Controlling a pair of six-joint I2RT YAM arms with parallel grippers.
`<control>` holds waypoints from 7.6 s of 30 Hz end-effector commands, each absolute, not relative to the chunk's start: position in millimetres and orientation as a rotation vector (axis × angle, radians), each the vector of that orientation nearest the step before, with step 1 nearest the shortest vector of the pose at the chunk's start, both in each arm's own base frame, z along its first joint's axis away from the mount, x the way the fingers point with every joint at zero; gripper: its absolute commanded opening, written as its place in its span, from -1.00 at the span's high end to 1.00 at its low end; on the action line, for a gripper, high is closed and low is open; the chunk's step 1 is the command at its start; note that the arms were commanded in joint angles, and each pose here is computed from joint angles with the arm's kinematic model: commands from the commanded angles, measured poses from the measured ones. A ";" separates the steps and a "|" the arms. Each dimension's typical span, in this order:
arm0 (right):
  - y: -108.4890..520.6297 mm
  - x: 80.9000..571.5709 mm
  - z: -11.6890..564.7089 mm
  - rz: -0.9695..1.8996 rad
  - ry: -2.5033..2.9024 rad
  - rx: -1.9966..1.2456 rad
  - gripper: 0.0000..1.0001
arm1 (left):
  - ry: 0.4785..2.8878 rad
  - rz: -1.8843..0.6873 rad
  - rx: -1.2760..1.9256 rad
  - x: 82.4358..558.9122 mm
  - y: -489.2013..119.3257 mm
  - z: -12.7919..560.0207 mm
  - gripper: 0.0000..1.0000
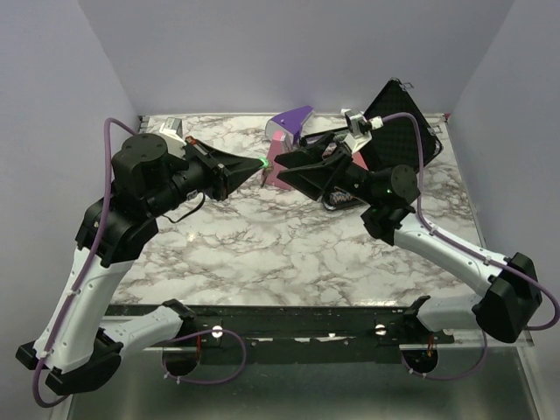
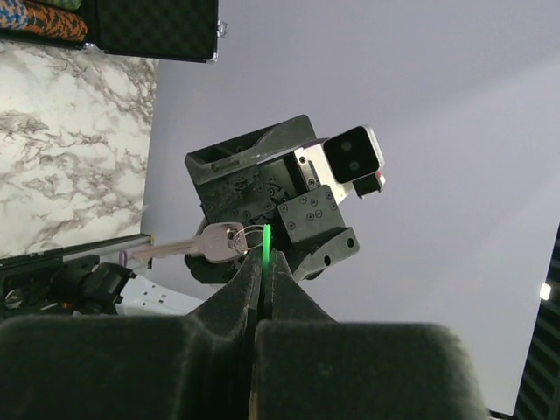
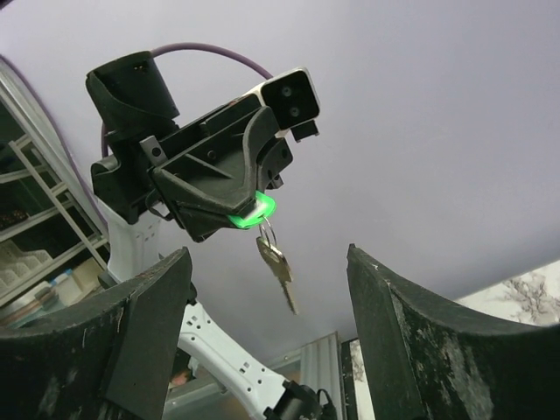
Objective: Remove the keys from the keyring
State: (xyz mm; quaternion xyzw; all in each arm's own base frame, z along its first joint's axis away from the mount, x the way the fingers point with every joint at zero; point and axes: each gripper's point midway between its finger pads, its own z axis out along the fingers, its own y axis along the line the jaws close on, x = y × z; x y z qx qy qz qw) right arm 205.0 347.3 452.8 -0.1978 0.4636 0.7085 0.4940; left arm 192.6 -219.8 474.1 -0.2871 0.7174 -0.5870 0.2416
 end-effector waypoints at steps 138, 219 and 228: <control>323.4 105.5 393.8 1.782 1.817 -1.032 0.99 | 1.612 -1.548 0.638 109.3 -211.9 448.3 -0.36; 329.1 109.4 441.3 1.794 1.584 -1.052 0.99 | 1.745 -1.509 0.815 110.3 -256.8 445.7 0.68; 330.1 113.8 444.5 1.777 1.574 -1.017 0.84 | 1.758 -1.499 0.790 113.7 -257.0 447.5 1.00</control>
